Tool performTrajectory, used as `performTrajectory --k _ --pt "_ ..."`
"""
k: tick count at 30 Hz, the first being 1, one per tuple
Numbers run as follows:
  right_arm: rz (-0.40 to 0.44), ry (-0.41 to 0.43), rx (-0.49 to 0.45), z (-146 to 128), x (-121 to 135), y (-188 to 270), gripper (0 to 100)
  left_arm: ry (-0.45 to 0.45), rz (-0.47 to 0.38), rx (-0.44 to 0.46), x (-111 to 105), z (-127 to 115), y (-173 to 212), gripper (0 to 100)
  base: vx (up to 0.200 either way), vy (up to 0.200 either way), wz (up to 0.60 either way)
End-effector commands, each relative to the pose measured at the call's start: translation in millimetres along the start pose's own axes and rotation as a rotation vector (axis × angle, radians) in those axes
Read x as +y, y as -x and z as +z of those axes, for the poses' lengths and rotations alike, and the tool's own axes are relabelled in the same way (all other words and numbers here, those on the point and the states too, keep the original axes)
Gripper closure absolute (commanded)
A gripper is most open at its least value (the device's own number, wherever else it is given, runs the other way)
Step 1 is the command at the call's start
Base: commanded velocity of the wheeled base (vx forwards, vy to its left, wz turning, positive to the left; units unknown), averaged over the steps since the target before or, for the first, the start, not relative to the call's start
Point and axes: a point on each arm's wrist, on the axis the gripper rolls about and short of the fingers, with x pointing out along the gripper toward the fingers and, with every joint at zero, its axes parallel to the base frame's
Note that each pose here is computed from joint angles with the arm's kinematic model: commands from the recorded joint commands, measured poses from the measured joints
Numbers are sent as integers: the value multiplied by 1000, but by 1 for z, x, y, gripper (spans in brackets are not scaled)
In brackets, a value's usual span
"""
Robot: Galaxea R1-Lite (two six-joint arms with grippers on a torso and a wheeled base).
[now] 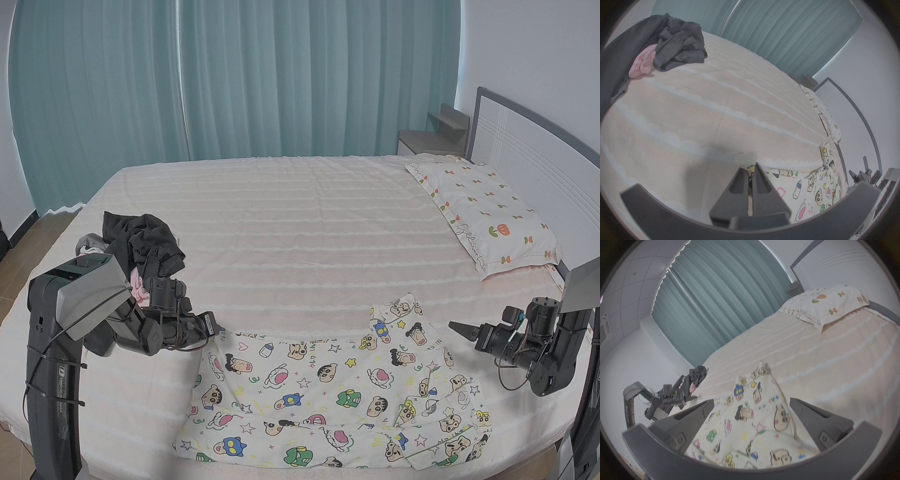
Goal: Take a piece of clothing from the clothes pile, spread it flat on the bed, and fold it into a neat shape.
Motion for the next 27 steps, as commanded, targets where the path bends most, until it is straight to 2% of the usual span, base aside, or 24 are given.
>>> performTrajectory --k 1,5,10,15,21,27 --pt "-15 -22 38 4 -3 -40 0 -1 19 -40 -8 5 4 100 0 0 0" --pt "-43 -48 88 13 -14 -68 0 0 46 -65 -8 7 5 100 0 0 0" --pt "-70 -58 119 22 -19 -98 0 46 64 -121 -9 11 6 100 0 0 0" --pt "-94 -77 181 20 -23 -119 0 47 68 -125 -8 12 6 100 0 0 0" --pt "-99 -81 208 16 -27 -137 0 51 73 -126 -6 12 6 100 0 0 0" --pt "-141 -70 229 10 -23 -152 0 48 74 -129 -8 11 7 100 0 0 0"
